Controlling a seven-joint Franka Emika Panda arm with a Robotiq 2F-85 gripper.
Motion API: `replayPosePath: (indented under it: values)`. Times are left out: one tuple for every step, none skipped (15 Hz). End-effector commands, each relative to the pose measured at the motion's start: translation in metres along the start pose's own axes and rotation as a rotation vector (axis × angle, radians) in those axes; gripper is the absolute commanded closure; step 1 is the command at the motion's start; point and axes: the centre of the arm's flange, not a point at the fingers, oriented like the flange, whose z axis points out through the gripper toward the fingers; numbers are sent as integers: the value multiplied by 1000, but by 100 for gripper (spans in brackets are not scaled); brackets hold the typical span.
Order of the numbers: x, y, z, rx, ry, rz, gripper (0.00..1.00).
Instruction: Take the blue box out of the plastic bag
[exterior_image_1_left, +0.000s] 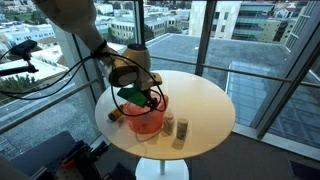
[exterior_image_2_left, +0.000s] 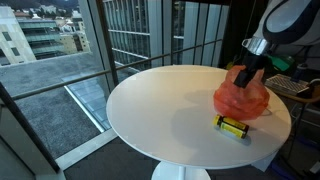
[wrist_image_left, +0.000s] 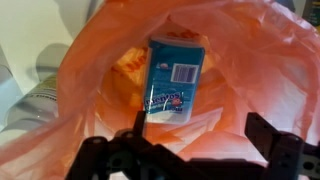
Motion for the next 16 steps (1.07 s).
replayPosePath:
  values:
    - [8, 2, 3, -9, 16, 4, 0]
    - [9, 2, 4, -8, 17, 4, 0]
    - [9, 2, 4, -7, 18, 5, 0]
    - [9, 2, 4, -7, 19, 5, 0]
    - [10, 1, 4, -6, 20, 5, 0]
    - [10, 1, 4, -4, 20, 4, 0]
    - [11, 0, 4, -2, 21, 3, 0]
    - [12, -1, 4, -1, 20, 3, 0]
    - [12, -2, 4, 0, 20, 2, 0]
    - [13, -3, 4, 1, 21, 0, 0]
    - [14, -4, 3, 2, 23, -2, 0]
    - [14, -6, 3, 3, 24, -4, 0]
    - [15, -7, 3, 4, 25, -5, 0]
    - [16, -8, 3, 4, 27, -7, 0]
    - [17, -8, 3, 5, 28, -8, 0]
    - [18, -9, 3, 3, 29, -9, 0]
